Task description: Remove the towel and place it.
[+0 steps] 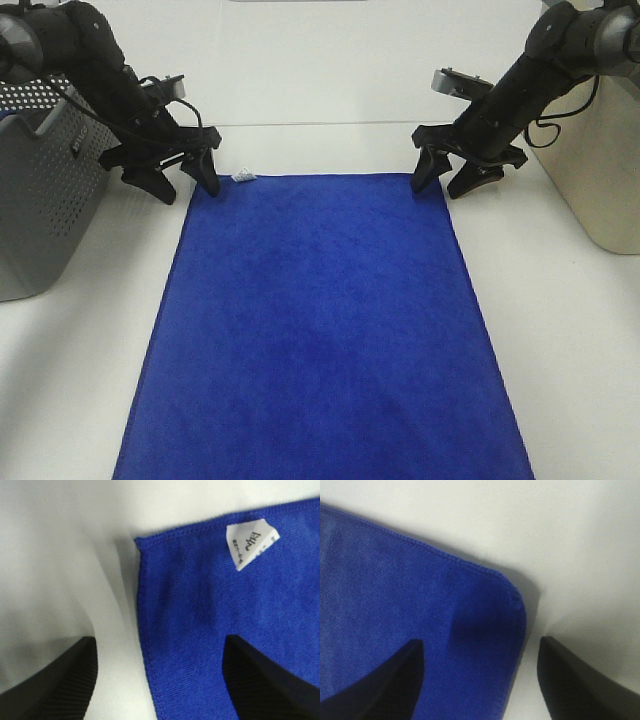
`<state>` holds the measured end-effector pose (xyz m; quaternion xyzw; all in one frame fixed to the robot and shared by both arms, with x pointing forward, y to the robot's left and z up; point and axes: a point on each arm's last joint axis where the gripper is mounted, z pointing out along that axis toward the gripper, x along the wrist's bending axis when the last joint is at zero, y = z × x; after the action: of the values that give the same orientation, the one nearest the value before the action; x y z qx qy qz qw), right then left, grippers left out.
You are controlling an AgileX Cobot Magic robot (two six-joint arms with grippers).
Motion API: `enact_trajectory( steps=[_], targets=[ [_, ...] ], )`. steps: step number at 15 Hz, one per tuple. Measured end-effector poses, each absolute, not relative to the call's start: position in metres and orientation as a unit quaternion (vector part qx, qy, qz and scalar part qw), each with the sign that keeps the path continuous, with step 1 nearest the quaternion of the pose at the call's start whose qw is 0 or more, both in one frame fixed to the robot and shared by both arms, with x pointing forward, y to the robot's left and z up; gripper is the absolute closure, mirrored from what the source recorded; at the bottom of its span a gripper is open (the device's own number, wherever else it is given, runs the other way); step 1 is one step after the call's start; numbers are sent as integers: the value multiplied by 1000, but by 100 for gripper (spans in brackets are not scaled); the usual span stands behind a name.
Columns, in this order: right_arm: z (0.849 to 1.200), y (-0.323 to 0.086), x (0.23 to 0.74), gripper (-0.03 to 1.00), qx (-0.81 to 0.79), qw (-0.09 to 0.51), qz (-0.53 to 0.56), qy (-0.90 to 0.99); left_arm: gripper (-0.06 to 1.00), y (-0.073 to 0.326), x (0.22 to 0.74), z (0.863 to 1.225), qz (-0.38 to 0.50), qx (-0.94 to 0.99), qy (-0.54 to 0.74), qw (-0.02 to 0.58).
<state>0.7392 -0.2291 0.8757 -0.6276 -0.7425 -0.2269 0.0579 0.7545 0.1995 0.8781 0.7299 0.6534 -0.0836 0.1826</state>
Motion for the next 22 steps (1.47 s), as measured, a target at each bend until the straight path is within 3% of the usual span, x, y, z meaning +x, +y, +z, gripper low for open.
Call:
enact_trajectory(
  steps=[4, 6, 7, 10, 11, 16, 22],
  targets=[
    [871, -228, 740, 37, -630, 64, -232, -738, 28, 184, 753, 873, -101, 735, 641, 199],
    [870, -226, 742, 48, -625, 63, -245, -739, 34, 159, 753, 872, -84, 748, 622, 218],
    [868, -226, 742, 56, -626, 62, -244, -738, 43, 154, 753, 870, -75, 751, 618, 222],
    [866, -229, 743, 89, -620, 48, -237, -746, 81, 154, 755, 866, -56, 764, 605, 215],
    [866, -229, 743, 95, -619, 44, -236, -748, 92, 155, 755, 865, -50, 772, 596, 214],
    [866, -230, 745, 95, -614, 35, -240, -751, 94, 155, 757, 866, -37, 786, 576, 222],
    [877, -234, 759, 95, -594, -43, -268, -757, 94, 156, 774, 880, 48, 798, 546, 252]
  ],
)
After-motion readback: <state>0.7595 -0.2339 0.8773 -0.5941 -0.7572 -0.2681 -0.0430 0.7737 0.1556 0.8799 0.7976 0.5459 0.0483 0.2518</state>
